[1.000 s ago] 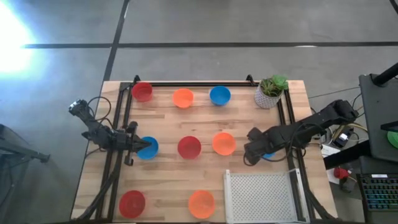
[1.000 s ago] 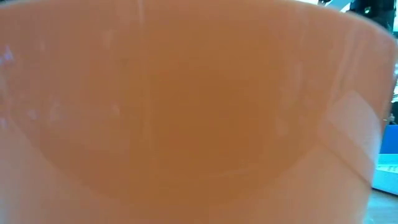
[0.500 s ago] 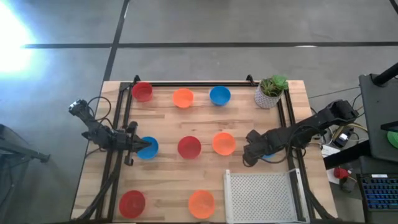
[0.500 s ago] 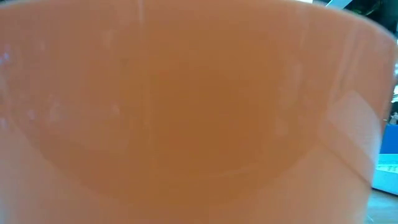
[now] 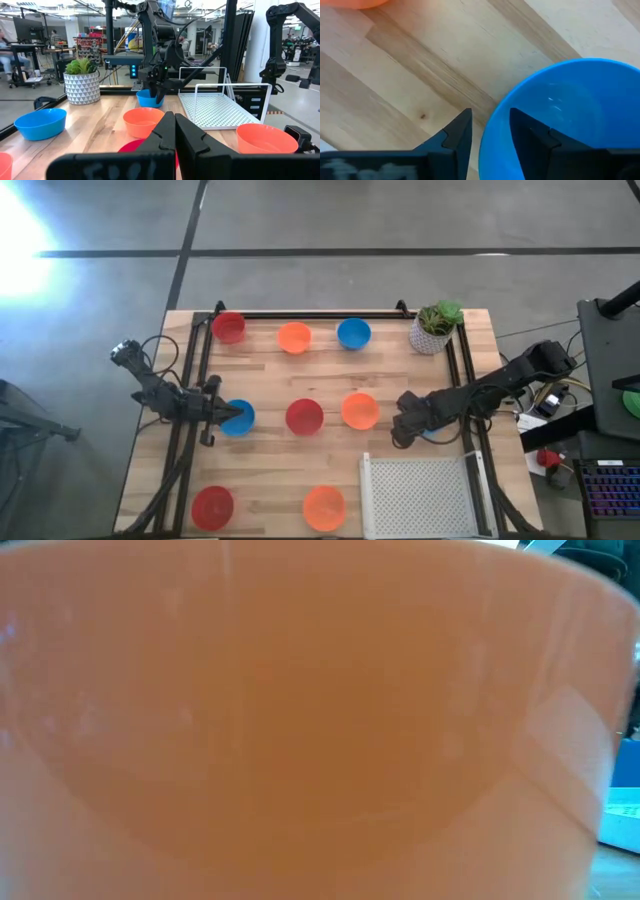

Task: Pick & Place Mini bowls
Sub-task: Put the bottom right blue bowl on the shelf

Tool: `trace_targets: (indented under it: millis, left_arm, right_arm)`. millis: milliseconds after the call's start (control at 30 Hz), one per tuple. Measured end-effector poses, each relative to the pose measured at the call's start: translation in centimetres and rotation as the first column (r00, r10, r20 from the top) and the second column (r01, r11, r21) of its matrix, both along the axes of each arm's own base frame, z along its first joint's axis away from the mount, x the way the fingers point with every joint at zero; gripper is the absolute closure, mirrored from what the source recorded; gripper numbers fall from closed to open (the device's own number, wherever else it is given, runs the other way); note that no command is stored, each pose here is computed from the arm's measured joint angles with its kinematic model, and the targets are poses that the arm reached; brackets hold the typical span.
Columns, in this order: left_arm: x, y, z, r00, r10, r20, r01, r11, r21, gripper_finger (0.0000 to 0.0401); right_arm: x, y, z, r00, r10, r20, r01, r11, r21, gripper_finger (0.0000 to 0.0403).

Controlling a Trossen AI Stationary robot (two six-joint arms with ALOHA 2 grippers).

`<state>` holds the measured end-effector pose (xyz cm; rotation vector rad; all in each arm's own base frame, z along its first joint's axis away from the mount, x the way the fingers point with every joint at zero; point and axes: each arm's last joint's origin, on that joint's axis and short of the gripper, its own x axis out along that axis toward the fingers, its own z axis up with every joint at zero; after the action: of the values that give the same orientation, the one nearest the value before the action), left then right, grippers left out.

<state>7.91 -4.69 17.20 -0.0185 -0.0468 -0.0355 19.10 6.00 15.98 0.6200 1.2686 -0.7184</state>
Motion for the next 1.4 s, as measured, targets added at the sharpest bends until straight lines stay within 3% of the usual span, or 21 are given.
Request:
trace_targets:
  millis: [333, 467, 667, 900, 1033, 1233, 1400]
  left_arm:
    - [0.0, 0.0, 0.0, 1.0, 0.0, 0.0, 0.0, 1.0, 0.0, 0.0401]
    - [0.0, 0.0, 0.0, 1.0, 0.0, 0.0, 0.0, 1.0, 0.0, 0.0401]
    - [0.0, 0.0, 0.0, 1.0, 0.0, 0.0, 0.0, 1.0, 0.0, 0.0401]
    - [0.0, 0.0, 0.0, 1.0, 0.0, 0.0, 0.0, 1.0, 0.0, 0.0401]
    - [0.0, 0.0, 0.0, 1.0, 0.0, 0.0, 0.0, 1.0, 0.0, 0.0401]
    - [0.0, 0.0, 0.0, 1.0, 0.0, 0.0, 0.0, 1.0, 0.0, 0.0401]
    - [0.0, 0.0, 0.0, 1.0, 0.0, 0.0, 0.0, 1.0, 0.0, 0.0401]
  right_arm:
    - [0.1, 0.0, 0.0, 1.0, 0.024, 0.009, -0.023, 1.0, -0.014, 0.0387]
    - [0.3, 0.3, 0.7, 0.998, 0.061, 0.004, -0.061, 0.998, -0.006, 0.0392]
    - [1.2, 2.3, 4.0, 0.99, 0.142, 0.024, -0.143, 0.989, 0.047, 0.0394]
    - [0.9, 7.1, 7.5, 0.96, 0.239, 0.146, -0.255, 0.962, 0.099, 0.0394]
    - [-0.2, 10.6, 8.7, 0.92, 0.353, 0.173, -0.378, 0.914, 0.146, 0.0394]
    - [-2.0, 15.1, 9.2, 0.877, 0.447, 0.176, -0.474, 0.865, 0.168, 0.0394]
    - [-2.9, 17.9, 7.7, 0.843, 0.524, 0.119, -0.537, 0.829, 0.153, 0.0394]
